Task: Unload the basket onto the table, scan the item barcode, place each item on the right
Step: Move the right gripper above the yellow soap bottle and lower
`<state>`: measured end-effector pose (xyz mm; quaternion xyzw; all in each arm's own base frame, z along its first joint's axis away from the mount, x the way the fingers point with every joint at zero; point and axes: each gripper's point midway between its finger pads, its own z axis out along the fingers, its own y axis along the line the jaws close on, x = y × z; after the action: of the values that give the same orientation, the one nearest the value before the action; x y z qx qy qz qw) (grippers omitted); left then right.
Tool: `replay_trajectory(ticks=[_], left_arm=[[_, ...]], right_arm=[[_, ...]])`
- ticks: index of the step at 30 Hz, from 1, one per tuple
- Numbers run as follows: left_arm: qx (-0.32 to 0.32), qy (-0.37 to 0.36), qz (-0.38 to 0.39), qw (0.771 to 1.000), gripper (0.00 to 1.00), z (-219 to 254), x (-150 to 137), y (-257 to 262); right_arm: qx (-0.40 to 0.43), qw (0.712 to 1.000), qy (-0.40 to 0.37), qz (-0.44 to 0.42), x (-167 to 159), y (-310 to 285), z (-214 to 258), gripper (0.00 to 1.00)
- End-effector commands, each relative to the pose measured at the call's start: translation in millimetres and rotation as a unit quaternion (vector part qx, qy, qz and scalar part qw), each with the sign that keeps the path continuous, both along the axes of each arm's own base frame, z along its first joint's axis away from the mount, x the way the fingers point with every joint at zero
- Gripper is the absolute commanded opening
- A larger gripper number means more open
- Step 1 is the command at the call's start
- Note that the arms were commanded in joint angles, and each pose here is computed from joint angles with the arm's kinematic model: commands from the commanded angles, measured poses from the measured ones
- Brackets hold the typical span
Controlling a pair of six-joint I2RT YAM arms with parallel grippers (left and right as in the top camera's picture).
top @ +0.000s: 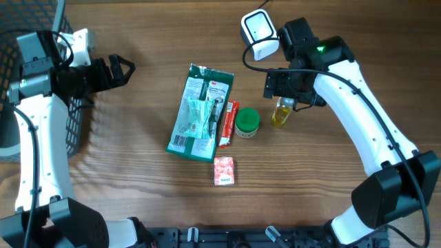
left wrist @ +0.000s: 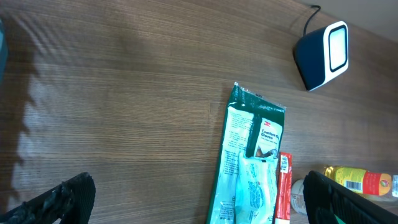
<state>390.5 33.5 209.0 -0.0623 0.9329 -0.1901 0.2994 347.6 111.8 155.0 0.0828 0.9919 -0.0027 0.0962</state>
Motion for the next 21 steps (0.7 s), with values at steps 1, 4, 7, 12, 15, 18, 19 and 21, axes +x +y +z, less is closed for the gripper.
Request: replay_trajectory(ticks=[1,4,7,12,15,18,19,21], left_arm=[[0.000,-0.004,-0.010,1.000,1.00,0.6,1.8,-1.9],[0.000,-0.004,-0.010,1.000,1.00,0.6,1.9,-1.9],[0.000,-0.004,-0.010,1.000,1.00,0.6,1.9,-1.9],[0.000,-0.004,-0.010,1.000,1.00,0.6,1.9,-1.9],[0.000,-0.004,-0.010,1.000,1.00,0.6,1.9,-1.9],[0.000,-0.004,-0.010,1.000,1.00,0.6,1.9,-1.9],[0.000,-0.004,-0.010,1.000,1.00,0.6,1.9,-1.9],[0.000,-0.004,-0.010,1.000,1.00,0.6,1.9,-1.9]], right_arm=[[-0.001,1.000,0.015,0.006,-3.4,1.5,-9.4,1.00],[-0.002,1.000,0.019,0.002,-5.2,0.7,-9.6,1.00],[0.000,1.000,0.016,-0.007,-4.1,1.1,-9.5,1.00],[0.002,1.000,0.017,-0.019,-4.5,1.0,-9.6,1.00],[0.002,1.000,0.019,-0.020,-5.2,0.7,-14.1,1.00],[0.010,0.999,0.030,-0.021,-9.8,3.2,-31.1,1.00],[0.011,0.999,0.029,-0.021,-9.6,3.4,-35.3,1.00],[0.013,0.999,0.028,-0.021,-9.0,4.1,-41.9,1.00]])
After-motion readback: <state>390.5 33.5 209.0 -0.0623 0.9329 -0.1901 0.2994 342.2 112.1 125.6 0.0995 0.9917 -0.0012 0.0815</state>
